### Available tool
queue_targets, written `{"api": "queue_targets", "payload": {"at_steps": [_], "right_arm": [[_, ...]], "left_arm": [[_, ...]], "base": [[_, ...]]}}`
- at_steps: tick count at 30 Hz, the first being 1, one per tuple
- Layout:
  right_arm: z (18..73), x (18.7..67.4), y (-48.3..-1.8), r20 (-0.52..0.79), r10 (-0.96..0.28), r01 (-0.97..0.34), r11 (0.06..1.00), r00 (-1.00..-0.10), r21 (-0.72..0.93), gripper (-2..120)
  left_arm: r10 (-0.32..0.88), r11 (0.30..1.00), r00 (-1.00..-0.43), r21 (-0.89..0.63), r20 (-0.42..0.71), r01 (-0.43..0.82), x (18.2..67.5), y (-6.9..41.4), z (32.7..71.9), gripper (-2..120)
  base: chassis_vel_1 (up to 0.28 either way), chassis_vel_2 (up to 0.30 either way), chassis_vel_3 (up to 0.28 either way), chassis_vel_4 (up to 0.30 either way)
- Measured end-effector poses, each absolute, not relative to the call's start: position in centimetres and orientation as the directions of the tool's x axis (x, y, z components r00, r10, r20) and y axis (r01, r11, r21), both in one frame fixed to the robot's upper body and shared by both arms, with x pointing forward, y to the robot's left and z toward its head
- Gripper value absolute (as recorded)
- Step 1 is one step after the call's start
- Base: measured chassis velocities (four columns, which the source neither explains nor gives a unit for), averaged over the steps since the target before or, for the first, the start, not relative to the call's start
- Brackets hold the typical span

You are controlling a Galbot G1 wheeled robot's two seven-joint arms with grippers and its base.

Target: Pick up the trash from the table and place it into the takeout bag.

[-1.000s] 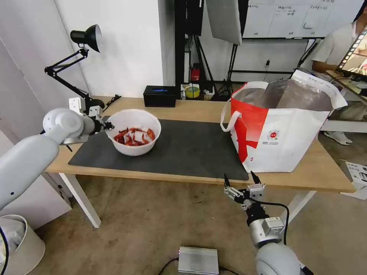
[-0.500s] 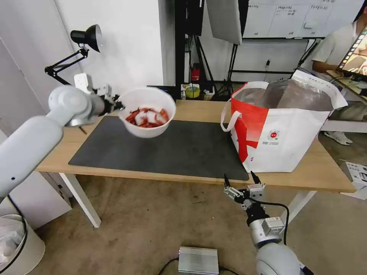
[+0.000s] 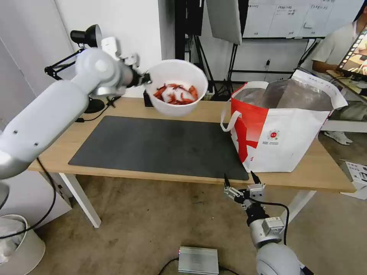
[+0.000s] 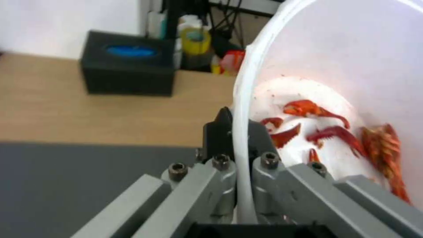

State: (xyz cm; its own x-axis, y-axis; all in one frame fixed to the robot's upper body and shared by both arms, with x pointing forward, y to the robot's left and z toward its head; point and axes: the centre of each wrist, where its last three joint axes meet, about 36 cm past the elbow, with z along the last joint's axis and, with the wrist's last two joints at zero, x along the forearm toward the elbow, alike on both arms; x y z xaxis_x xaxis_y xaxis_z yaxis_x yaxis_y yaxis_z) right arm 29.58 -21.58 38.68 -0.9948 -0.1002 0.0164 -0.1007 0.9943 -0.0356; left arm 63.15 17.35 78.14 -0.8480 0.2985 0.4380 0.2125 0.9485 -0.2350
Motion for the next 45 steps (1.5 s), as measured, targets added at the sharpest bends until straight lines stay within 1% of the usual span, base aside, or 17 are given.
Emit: {"api": "queue_targets", "payload": {"at_steps": [3,7,8,10,11,14,15,18,20,22,23,25,26,28,34,37,45], "right_arm": [[38.7,29.6,-21.6,0.016,-0.100,-0.101,0.994,-0.995,-0.036,100],[38.7,29.6,-21.6,0.016,-0.100,-0.101,0.994,-0.995,-0.036,100],[38.7,29.6,-21.6,0.016,-0.100,-0.101,0.994,-0.995,-0.036,100],[38.7,29.6,-21.6,0.016,-0.100,-0.101,0.994,-0.995,-0.036,100],[38.7,29.6,-21.6,0.016,-0.100,-0.101,0.994,-0.995,-0.036,100],[38.7,29.6,-21.6,0.017,-0.100,-0.101,0.994,-0.995,-0.036,100],[38.7,29.6,-21.6,0.017,-0.100,-0.101,0.994,-0.995,-0.036,100],[38.7,29.6,-21.6,0.016,-0.100,-0.101,0.994,-0.995,-0.036,100],[38.7,29.6,-21.6,0.016,-0.100,-0.101,0.994,-0.995,-0.036,100],[38.7,29.6,-21.6,0.016,-0.100,-0.101,0.994,-0.995,-0.036,100],[38.7,29.6,-21.6,0.016,-0.100,-0.101,0.994,-0.995,-0.036,100],[38.7,29.6,-21.6,0.016,-0.100,-0.101,0.994,-0.995,-0.036,100],[38.7,29.6,-21.6,0.016,-0.100,-0.101,0.994,-0.995,-0.036,100],[38.7,29.6,-21.6,0.017,-0.100,-0.101,0.994,-0.995,-0.036,100],[38.7,29.6,-21.6,0.016,-0.100,-0.101,0.994,-0.995,-0.036,100],[38.7,29.6,-21.6,0.016,-0.100,-0.101,0.994,-0.995,-0.036,100],[38.7,29.6,-21.6,0.017,-0.100,-0.101,0.994,-0.995,-0.036,100]], "left_arm": [[0.311,0.945,-0.846,-0.239,0.433,0.225,63.5,15.9,78.8,0],[0.357,0.928,-0.836,-0.263,0.417,0.265,64.6,10.0,81.0,0],[0.357,0.928,-0.836,-0.263,0.417,0.265,64.6,10.0,81.0,0],[0.375,0.920,-0.838,-0.271,0.396,0.283,64.8,7.2,82.1,0],[0.375,0.920,-0.838,-0.271,0.396,0.283,64.8,7.2,82.1,0],[0.392,0.911,-0.834,-0.292,0.388,0.292,65.0,3.6,83.2,0],[0.392,0.911,-0.834,-0.292,0.388,0.292,65.0,3.6,83.2,0],[0.395,0.908,-0.828,-0.303,0.397,0.288,64.9,0.2,83.4,0],[0.394,0.909,-0.827,-0.300,0.400,0.288,64.8,-0.8,83.2,0],[0.391,0.913,-0.825,-0.283,0.408,0.293,64.4,-2.9,82.6,0],[0.391,0.913,-0.825,-0.283,0.408,0.293,64.4,-2.9,82.6,0],[0.361,0.929,-0.832,-0.244,0.421,0.279,64.0,-6.4,80.4,0],[0.361,0.929,-0.832,-0.244,0.421,0.279,64.0,-6.4,80.4,0],[0.318,0.946,-0.855,-0.199,0.411,0.256,63.7,-8.1,78.0,0],[0.268,0.962,-0.890,-0.159,0.370,0.224,63.7,-8.7,75.5,0],[0.265,0.963,-0.913,-0.125,0.309,0.237,63.4,-9.0,73.2,0],[0.308,0.952,-0.913,-0.081,0.270,0.297,61.9,-9.3,71.1,0]], "base": [[0.000,0.000,0.000,0.000],[0.000,0.000,0.000,0.000],[0.000,0.000,0.000,0.000],[0.000,0.000,0.000,0.000],[0.000,0.000,0.000,0.000],[0.000,0.000,0.000,0.000],[0.000,0.000,0.000,0.000],[0.000,0.000,0.000,0.000],[0.000,0.000,0.000,0.000],[0.000,0.000,0.000,0.000],[0.000,0.000,0.000,0.000],[0.000,0.000,0.000,0.000],[0.000,0.000,0.000,0.000],[0.000,0.000,0.000,0.000],[0.000,0.000,0.000,0.000],[0.000,0.000,0.000,0.000],[0.000,0.000,0.000,0.000]]}}
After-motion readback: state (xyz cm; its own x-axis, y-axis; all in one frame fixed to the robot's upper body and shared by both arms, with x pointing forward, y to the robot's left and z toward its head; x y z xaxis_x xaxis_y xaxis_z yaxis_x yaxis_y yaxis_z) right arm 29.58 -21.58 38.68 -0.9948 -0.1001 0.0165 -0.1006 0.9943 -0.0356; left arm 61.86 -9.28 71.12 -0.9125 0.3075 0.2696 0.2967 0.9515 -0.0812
